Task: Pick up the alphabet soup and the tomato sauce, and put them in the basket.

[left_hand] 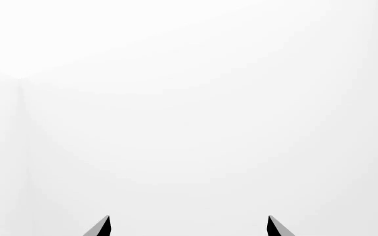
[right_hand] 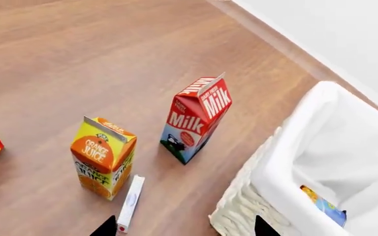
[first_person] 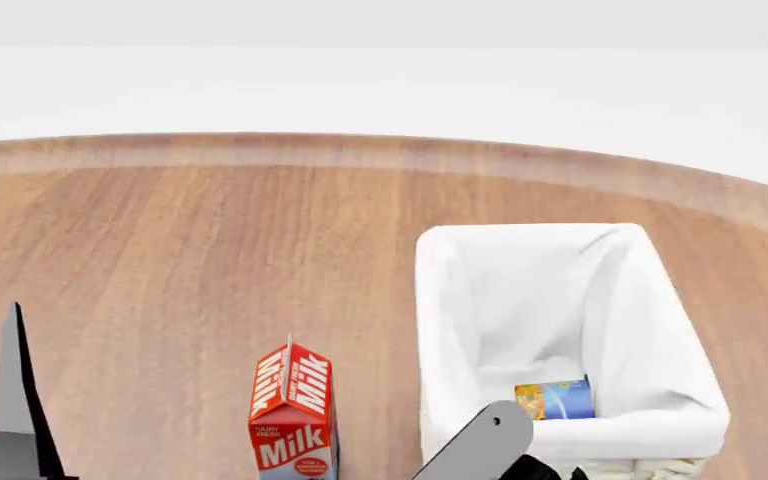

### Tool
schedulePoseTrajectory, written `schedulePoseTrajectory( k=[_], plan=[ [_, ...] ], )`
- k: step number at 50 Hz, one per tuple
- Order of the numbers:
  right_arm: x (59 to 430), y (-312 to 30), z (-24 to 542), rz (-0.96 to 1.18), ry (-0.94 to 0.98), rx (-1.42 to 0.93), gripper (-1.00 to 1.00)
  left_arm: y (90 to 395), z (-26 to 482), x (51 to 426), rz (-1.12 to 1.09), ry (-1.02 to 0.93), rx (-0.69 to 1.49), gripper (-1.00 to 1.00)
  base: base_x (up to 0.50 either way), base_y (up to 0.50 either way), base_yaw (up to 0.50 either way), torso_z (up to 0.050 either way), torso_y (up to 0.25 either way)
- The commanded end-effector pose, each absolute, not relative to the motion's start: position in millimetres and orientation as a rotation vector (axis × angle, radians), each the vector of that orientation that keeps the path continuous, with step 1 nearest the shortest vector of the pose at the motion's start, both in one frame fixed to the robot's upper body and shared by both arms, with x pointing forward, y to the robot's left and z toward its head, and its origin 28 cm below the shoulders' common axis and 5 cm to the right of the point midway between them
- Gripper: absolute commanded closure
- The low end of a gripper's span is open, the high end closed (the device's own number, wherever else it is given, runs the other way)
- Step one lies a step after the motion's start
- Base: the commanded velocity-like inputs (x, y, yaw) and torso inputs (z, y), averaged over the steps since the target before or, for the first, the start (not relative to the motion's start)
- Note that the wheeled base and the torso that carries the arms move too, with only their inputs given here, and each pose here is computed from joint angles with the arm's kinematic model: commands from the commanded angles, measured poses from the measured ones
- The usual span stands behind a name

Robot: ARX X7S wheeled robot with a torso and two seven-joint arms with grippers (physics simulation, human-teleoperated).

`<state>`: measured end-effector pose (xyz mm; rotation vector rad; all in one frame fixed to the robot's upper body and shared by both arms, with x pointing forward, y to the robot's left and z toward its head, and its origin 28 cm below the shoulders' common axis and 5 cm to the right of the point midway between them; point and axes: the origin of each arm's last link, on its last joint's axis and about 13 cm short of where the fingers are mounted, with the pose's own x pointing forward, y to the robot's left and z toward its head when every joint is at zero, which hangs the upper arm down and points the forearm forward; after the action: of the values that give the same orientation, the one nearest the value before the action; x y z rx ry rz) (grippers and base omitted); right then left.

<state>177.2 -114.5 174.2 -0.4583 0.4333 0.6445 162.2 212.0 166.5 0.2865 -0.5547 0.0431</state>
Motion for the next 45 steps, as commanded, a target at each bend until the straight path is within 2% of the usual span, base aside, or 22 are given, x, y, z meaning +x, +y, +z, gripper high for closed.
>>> schedulePoseTrajectory(
  k=[1,20,45],
  plan=[
    [164,-118,159,0.675,0.542,-0.491,-1.0,213,167,162,0.045,-0.554,0.288,-1.0,0.0,0.0,0.0,0.0,0.0],
    [122,-113,122,0.694,0.649,-0.483,-1.0,212,167,162,0.041,-0.556,0.287,-1.0,0.0,0.0,0.0,0.0,0.0],
    [96,-107,105,0.736,0.715,-0.472,-1.0,212,168,160,0.043,-0.556,0.289,-1.0,0.0,0.0,0.0,0.0,0.0]
  ],
)
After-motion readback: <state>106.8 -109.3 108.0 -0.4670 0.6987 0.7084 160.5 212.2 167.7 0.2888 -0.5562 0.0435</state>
